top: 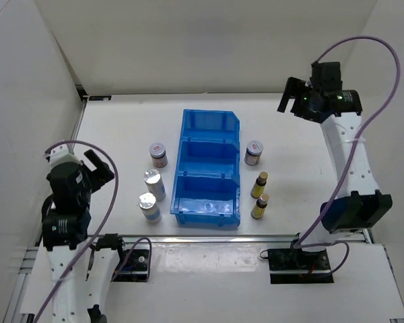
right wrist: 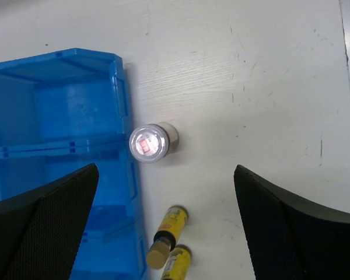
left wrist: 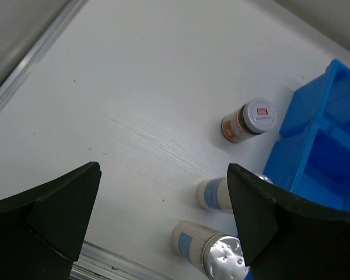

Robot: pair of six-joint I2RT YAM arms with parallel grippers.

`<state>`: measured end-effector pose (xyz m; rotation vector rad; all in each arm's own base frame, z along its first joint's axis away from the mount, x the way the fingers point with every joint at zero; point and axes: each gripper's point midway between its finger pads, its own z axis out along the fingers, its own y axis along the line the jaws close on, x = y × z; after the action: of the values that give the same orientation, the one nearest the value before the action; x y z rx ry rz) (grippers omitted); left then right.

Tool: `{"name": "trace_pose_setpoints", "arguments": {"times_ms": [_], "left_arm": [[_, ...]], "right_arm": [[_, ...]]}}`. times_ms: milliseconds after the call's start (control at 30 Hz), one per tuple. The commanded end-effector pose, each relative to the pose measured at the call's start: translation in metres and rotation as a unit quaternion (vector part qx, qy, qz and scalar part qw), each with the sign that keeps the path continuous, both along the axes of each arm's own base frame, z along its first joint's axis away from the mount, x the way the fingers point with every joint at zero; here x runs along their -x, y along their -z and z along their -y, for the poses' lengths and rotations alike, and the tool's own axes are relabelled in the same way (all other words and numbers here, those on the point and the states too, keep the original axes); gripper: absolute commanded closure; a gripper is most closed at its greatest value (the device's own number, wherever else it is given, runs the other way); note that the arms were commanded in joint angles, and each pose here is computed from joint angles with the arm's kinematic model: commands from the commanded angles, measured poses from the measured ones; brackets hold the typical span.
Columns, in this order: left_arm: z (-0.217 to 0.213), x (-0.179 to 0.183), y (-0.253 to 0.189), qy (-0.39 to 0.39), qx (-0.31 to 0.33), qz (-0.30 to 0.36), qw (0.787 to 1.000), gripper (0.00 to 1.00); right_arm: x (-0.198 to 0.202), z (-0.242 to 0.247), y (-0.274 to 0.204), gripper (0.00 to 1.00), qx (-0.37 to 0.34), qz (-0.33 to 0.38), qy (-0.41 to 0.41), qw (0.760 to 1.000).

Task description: Organize the condiment bottles

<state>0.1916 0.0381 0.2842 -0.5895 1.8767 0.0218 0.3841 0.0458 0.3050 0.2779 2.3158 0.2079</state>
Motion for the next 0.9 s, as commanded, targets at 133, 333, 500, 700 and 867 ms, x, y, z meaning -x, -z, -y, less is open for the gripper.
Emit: {"name": "trace_pose_setpoints", "arguments": {"times_ms": [133, 333, 500, 700, 867], "left_arm": [[0.017, -0.031, 0.039, 0.039, 0.035, -0.110, 0.993, 0.00], [0.021, -0.054, 0.053, 0.062, 0.029, -0.135, 0.988, 0.00], [0.029, -0.063, 0.061, 0.107, 0.018, -0.163, 0.981, 0.00], [0.024, -0.070, 0.065, 0.098, 0.008, -0.170, 0.981, 0.00], [0.018, -0.069, 0.071, 0.085, 0.000, -0.176, 0.981, 0.00]], "right_arm": [[-0.042, -0.002, 0.041, 0.00, 0.061, -0.035, -0.021, 0.997], [-0.054, -0.052, 0.106, 0.00, 0.026, -0.101, -0.103, 0.989], [-0.060, -0.073, 0.159, 0.00, 0.063, -0.149, -0.120, 0.980], [-0.062, -0.081, 0.190, 0.11, 0.056, -0.199, -0.112, 0.972], [-0.046, -0.102, 0.216, 0.11, 0.058, -0.239, -0.139, 0.959]]}}
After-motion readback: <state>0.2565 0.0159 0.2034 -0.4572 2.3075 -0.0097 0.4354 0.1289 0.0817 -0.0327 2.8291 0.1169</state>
